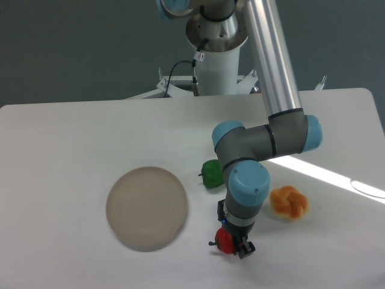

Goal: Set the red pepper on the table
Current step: 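Lower the red pepper onto the table beside the green pepper, then open the gripper, release the red pepper, and lift the arm away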

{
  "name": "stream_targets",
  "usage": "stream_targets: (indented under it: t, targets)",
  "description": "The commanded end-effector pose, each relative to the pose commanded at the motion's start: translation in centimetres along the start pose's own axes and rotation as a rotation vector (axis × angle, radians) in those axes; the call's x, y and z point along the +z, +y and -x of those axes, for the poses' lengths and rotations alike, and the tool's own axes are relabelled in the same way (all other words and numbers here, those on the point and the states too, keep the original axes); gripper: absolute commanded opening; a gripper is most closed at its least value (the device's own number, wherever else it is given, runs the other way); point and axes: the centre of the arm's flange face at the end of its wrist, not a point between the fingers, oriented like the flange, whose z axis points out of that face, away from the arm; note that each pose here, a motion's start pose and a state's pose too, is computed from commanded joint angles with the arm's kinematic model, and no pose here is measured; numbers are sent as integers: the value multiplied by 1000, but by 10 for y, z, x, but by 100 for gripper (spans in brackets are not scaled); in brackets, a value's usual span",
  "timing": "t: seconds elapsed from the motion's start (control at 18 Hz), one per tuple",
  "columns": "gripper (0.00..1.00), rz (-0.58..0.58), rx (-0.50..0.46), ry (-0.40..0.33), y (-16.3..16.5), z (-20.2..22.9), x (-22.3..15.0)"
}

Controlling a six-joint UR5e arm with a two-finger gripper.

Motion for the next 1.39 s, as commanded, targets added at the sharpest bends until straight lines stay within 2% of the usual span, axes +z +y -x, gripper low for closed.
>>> stream_targets:
  t: [0.33,0.44,0.72,0.83,0.94,1.06,1.33,1.39]
  targets:
    - [61,6,0,0,1,0,1]
    - [65,6,-2,0,2,1,1]
    - [68,6,-2,-1,2,1,0]
    - [75,6,-2,-1,2,1,0]
    - [91,6,-2,-1,2,1,0]
    - [100,6,0,-3,1,1,-1]
    - [100,3,0,-28,4,8,-22]
    - [100,14,48,-15,18,15,-48]
